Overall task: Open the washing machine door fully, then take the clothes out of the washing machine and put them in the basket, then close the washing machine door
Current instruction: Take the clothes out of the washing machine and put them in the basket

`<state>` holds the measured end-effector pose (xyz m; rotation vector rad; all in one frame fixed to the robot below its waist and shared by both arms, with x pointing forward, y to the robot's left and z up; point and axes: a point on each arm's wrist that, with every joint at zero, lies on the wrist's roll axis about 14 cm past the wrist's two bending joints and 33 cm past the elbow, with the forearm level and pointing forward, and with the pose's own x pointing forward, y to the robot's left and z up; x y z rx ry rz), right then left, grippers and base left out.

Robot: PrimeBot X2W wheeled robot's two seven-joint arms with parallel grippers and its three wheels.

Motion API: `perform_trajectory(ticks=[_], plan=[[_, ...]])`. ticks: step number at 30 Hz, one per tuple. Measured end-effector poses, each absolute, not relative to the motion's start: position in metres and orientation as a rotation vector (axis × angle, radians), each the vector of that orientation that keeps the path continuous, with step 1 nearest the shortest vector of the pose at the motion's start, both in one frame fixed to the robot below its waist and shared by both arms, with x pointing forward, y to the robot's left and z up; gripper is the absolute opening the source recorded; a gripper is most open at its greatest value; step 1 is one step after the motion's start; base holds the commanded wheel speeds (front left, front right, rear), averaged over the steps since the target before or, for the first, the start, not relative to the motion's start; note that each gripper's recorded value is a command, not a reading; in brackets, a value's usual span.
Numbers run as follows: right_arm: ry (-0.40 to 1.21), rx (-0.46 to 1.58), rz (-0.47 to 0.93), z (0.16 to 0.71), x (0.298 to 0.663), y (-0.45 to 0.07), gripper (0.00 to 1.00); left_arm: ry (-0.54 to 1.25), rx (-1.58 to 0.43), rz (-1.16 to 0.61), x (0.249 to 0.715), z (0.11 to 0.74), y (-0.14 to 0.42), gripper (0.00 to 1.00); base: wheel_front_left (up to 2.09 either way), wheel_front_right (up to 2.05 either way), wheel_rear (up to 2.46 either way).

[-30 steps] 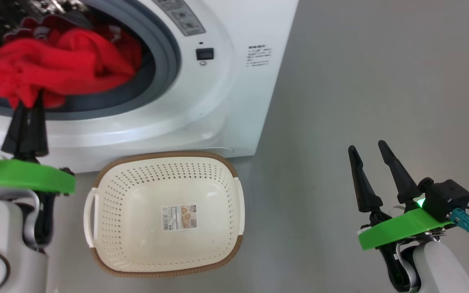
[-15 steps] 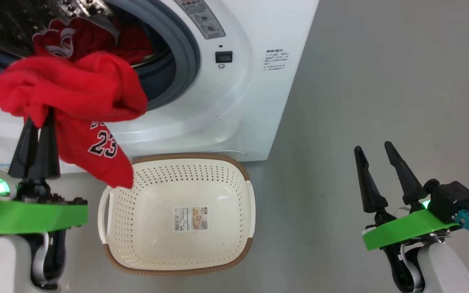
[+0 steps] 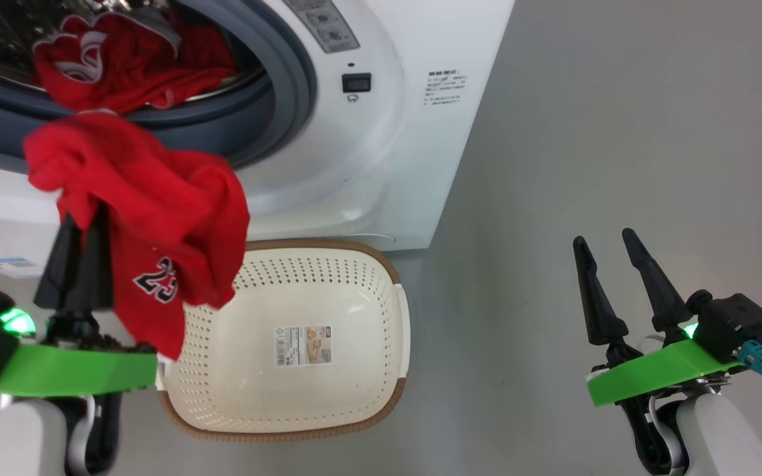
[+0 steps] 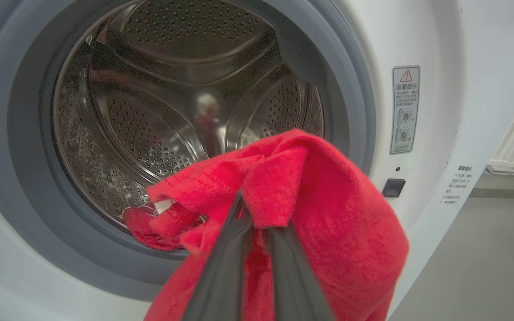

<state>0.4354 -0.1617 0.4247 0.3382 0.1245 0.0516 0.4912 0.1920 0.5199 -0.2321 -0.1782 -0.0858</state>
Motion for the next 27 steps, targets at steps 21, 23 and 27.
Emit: perform_trajectory(ticks=[21, 23, 27], plan=[[0.187, 0.338, 0.019, 0.389, 0.453, -0.171, 1.0, 0.368, -0.266, -0.145, 0.474, 0.332, 0.151, 0.0, 0.0, 0.0, 0.0], [0.197, 0.337, 0.017, 0.383, 0.455, -0.171, 1.0, 0.418, -0.269, -0.151, 0.472, 0.315, 0.148, 0.0, 0.0, 0.0, 0.0], [0.214, 0.339, 0.015, 0.374, 0.458, -0.171, 1.0, 0.515, -0.26, -0.167, 0.466, 0.284, 0.141, 0.0, 0.0, 0.0, 0.0]])
